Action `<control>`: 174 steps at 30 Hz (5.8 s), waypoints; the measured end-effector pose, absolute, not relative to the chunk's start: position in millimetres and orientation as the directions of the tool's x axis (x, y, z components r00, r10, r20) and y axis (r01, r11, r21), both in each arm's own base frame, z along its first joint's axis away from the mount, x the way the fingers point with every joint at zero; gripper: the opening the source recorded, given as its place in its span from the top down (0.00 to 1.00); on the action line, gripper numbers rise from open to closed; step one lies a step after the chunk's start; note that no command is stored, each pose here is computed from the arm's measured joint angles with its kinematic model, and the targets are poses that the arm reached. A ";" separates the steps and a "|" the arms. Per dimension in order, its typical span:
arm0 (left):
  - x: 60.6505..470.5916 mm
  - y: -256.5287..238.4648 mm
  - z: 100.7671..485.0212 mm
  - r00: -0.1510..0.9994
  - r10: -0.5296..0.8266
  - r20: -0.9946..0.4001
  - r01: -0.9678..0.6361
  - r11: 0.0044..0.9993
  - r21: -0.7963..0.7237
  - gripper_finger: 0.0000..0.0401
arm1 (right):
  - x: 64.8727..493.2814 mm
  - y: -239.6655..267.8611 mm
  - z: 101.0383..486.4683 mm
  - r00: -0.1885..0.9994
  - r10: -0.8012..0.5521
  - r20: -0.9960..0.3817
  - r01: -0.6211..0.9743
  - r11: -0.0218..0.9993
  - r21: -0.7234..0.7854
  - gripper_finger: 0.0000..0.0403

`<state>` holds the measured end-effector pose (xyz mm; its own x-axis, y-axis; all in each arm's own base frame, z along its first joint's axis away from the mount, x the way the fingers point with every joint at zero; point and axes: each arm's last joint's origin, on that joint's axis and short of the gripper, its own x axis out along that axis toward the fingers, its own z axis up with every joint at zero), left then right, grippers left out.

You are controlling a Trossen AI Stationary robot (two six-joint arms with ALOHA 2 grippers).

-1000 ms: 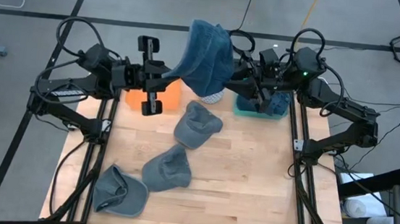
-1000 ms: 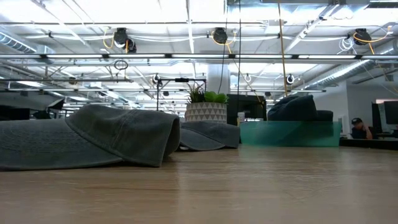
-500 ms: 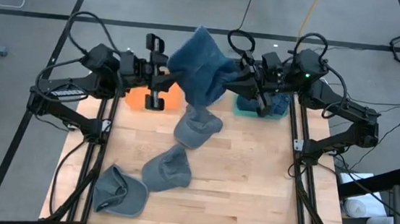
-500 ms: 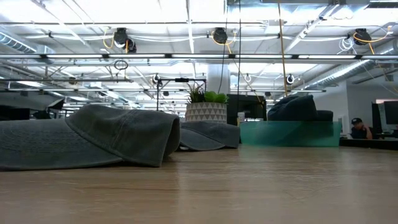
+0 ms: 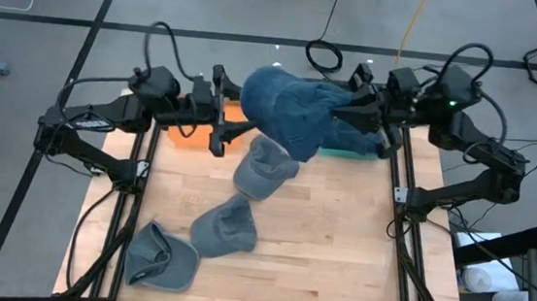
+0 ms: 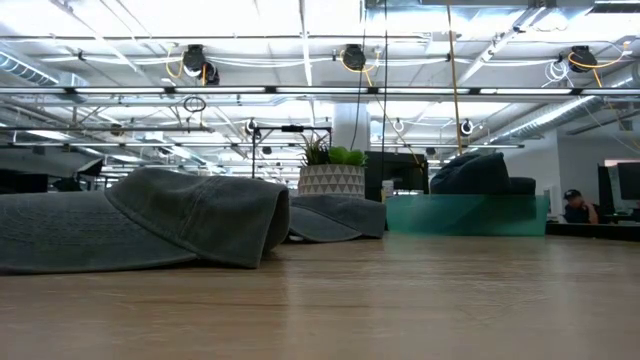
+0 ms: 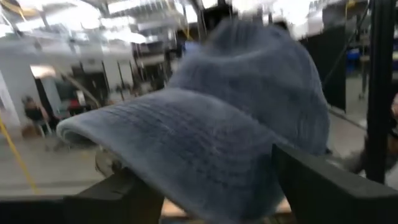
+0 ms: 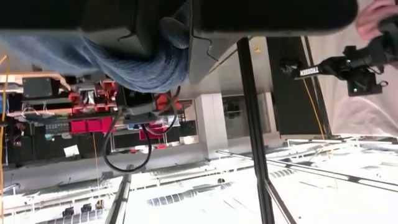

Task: Pick & Place hat
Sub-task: Put the blue cap into the light blue bin

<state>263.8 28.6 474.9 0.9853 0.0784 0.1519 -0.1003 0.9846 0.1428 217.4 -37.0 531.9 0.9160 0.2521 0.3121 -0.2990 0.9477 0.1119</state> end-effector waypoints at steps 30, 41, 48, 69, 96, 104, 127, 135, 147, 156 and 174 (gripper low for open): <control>178.9 16.7 482.9 1.000 -0.009 -0.022 0.008 0.999 -0.050 0.19 | 145.6 -23.2 515.9 0.991 0.134 0.022 -0.135 0.987 0.091 0.93; 177.4 16.7 483.4 1.000 -0.005 -0.020 0.004 0.998 -0.057 0.19 | 148.0 -30.6 506.4 0.991 -0.107 -0.074 0.100 0.991 -0.094 0.93; 177.2 18.0 483.4 0.999 0.041 -0.019 -0.042 0.997 -0.060 0.19 | 158.7 -40.8 491.2 0.911 -0.352 -0.214 0.278 0.908 -0.312 0.93; 177.2 18.8 483.6 0.997 0.069 -0.017 -0.069 0.998 -0.005 0.19 | 179.4 -83.1 453.3 0.739 -0.476 -0.477 0.245 0.849 -0.467 0.93; 177.2 18.8 483.7 0.997 0.071 -0.017 -0.071 0.997 -0.032 0.19 | 186.7 -149.9 322.3 0.703 -0.381 -0.601 0.202 0.917 -0.345 0.93; 177.1 19.7 483.7 0.995 0.100 -0.017 -0.100 0.995 -0.024 0.19 | 180.0 -162.1 306.6 0.737 -0.337 -0.586 0.173 0.932 -0.318 0.93; 177.2 20.4 483.7 0.992 0.124 -0.017 -0.124 0.992 -0.035 0.19 | 142.1 -195.4 258.0 0.671 -0.467 -0.576 0.355 0.884 -0.304 0.93; 177.2 20.4 483.7 0.992 0.124 -0.016 -0.125 0.991 -0.038 0.19 | 139.8 -194.7 219.6 0.617 -0.413 -0.670 0.335 0.908 -0.252 0.92; 177.1 20.4 483.3 0.992 0.122 -0.020 -0.123 0.991 -0.058 0.19 | 126.8 -186.3 249.9 0.516 -0.667 -0.537 0.499 0.744 -0.444 0.34; 177.2 20.3 483.2 0.993 0.120 -0.021 -0.121 0.991 -0.054 0.19 | 124.7 -167.0 289.6 0.594 -0.753 -0.283 0.643 0.656 -0.395 0.21; 177.2 20.4 483.5 0.992 0.122 -0.019 -0.123 0.991 -0.054 0.19 | 206.8 -204.9 231.3 0.594 -0.705 -0.387 0.681 0.697 -0.224 0.22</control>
